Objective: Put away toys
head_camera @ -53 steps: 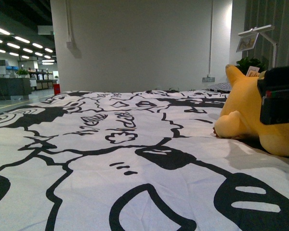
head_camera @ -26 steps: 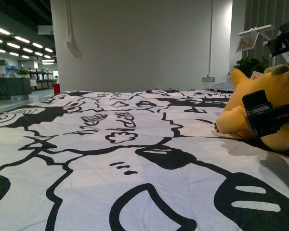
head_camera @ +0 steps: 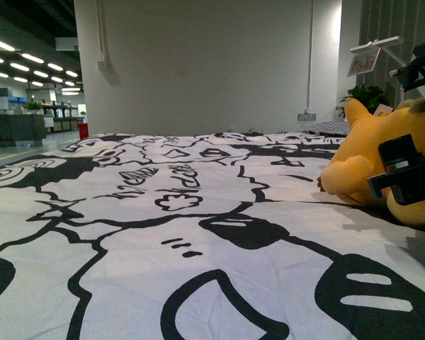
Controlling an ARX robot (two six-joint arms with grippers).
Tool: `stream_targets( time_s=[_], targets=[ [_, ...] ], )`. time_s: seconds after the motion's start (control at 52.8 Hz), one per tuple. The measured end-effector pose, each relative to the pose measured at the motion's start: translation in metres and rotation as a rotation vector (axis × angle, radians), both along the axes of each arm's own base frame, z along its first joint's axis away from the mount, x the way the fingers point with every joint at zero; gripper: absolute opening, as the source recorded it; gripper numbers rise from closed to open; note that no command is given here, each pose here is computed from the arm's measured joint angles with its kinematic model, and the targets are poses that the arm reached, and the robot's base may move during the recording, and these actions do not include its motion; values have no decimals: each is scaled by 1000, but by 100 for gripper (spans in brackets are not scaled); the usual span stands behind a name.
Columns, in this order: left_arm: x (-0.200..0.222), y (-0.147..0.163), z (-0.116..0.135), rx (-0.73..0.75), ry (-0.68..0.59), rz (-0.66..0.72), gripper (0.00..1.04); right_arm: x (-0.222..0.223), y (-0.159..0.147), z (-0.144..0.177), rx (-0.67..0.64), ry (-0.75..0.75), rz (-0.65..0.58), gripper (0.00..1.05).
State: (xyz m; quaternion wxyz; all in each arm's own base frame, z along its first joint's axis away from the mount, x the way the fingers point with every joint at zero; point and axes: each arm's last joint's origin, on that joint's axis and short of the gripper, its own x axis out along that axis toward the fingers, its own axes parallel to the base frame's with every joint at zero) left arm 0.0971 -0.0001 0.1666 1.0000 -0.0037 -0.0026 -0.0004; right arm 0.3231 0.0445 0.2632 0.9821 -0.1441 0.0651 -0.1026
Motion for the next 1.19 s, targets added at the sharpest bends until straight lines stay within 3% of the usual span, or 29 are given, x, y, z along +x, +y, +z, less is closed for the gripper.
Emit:
stream_targets(
  time_s=[0.265, 0.473, 0.72, 0.966, 1.193],
  targets=[
    [0, 0, 0, 0, 0, 0, 98, -10, -8, 10, 108, -1, 79, 27],
    [0, 0, 0, 0, 0, 0, 98, -40, -16, 37, 314, -92, 288, 10],
    [0, 0, 0, 0, 0, 0, 98, -98, -29, 83, 480, -204, 496, 7],
    [0, 0, 0, 0, 0, 0, 98, -161, -40, 96, 548, -223, 527, 7],
    [0, 0, 0, 0, 0, 0, 98, -166, -40, 95, 549, -220, 520, 7]
  ],
)
